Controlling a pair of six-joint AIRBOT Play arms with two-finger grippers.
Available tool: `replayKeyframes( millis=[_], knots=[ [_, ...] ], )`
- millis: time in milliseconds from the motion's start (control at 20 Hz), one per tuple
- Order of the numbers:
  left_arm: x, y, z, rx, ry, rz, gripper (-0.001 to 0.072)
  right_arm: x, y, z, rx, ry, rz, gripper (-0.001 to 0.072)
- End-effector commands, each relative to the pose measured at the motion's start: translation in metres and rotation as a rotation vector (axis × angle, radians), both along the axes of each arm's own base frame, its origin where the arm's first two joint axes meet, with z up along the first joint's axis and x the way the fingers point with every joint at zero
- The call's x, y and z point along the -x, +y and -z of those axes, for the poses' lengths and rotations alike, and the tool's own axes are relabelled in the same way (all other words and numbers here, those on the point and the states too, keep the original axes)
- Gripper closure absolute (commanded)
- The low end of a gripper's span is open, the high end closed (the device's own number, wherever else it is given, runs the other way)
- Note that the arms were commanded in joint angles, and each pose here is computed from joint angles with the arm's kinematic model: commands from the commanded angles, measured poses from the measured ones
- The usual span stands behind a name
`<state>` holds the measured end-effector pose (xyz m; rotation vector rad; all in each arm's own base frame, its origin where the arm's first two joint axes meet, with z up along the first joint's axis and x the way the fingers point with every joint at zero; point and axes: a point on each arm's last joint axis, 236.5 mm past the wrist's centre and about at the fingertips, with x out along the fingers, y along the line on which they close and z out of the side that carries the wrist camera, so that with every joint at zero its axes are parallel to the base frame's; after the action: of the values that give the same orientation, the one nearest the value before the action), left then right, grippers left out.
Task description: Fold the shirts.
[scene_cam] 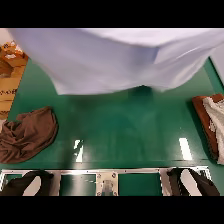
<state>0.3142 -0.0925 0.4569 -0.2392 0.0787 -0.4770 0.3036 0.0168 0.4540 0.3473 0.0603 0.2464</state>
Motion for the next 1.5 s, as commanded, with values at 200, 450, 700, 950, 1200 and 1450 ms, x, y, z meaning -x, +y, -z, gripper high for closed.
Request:
replayKeyframes(
  millis=[200, 450, 700, 950, 1200, 1450],
  knots=[
    [0.086, 0.013, -0.078, -0.105, -0.234, -0.139, 0.0683, 0.087, 0.019, -0.091, 0.021, -0.245, 0.132, 0.0694],
    [-0.039, 0.019, 0.060, -0.045, 0.177, -0.063, 0.0683, -0.038, -0.039, 0.039, -0.180, 0.138, 0.095, 0.0695],
    [-0.160, -0.007, 0.269, -0.022, 0.549, -0.005, 0.0684, -0.160, -0.067, 0.243, -0.284, 0.465, 0.102, 0.0695],
    [-0.227, 0.010, 0.423, 0.045, 0.782, -0.113, 0.0684, -0.234, -0.084, 0.405, -0.379, 0.722, 0.137, 0.0695],
    [-0.236, 0.015, 0.496, 0.035, 0.876, -0.138, 0.0684, -0.258, -0.093, 0.476, -0.388, 0.836, 0.118, 0.0695],
    [-0.208, 0.021, 0.522, -0.130, 0.974, -0.089, 0.0684, -0.207, -0.108, 0.505, -0.288, 1.018, 0.024, 0.0698]
  ],
)
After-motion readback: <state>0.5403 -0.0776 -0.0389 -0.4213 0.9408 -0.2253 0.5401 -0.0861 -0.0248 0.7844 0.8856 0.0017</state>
